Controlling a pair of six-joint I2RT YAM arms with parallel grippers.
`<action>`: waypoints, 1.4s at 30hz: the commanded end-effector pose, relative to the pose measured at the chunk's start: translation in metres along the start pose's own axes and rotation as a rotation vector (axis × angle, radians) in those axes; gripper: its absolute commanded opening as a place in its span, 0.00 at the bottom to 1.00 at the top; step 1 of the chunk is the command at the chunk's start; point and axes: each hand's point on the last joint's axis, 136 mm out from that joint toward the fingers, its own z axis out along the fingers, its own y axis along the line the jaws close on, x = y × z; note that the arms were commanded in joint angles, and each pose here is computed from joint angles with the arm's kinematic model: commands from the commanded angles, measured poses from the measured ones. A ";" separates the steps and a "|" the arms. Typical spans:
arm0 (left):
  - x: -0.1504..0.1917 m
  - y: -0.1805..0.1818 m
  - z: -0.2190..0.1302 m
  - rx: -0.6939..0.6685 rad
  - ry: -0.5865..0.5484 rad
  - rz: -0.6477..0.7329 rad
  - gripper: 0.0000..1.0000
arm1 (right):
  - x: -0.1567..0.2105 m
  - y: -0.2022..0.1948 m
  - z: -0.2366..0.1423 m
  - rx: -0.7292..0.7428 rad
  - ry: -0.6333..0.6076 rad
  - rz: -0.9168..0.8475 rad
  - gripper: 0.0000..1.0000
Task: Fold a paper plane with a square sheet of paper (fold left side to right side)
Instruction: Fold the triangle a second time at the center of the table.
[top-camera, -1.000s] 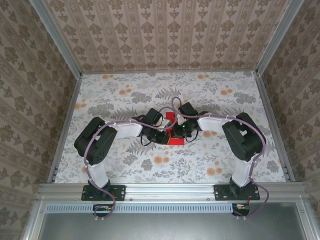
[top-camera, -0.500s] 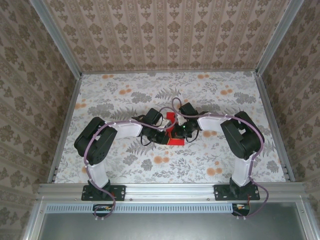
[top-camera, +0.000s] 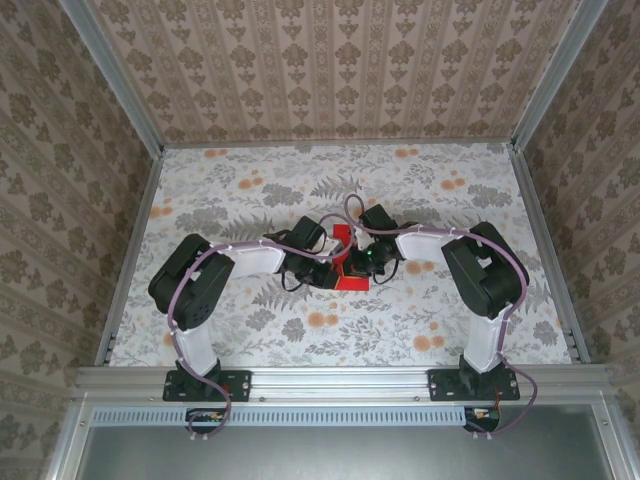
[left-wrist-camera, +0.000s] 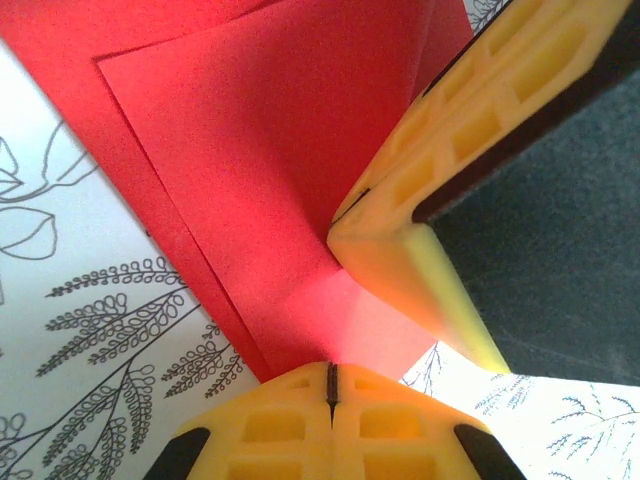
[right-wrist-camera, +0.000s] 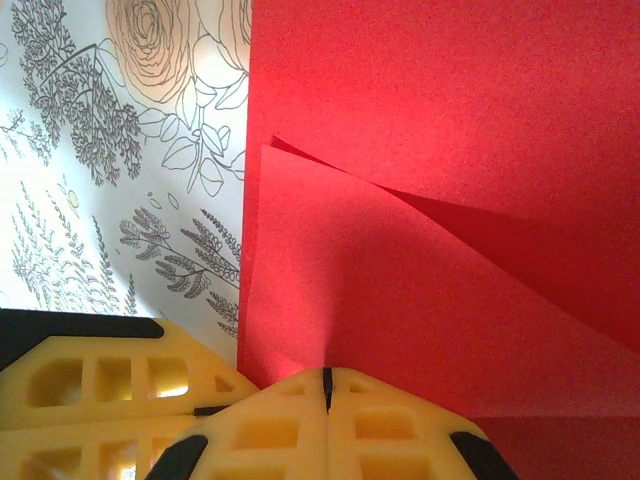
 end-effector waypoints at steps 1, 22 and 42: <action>0.042 0.029 0.011 -0.127 0.135 -0.028 0.04 | -0.007 -0.013 -0.005 0.045 -0.006 0.010 0.00; 0.044 0.030 0.013 -0.127 0.139 -0.036 0.03 | -0.033 -0.057 -0.033 0.096 -0.056 0.052 0.00; -0.007 -0.010 -0.018 0.019 -0.022 0.003 0.22 | -0.061 -0.061 -0.070 0.070 -0.193 0.063 0.07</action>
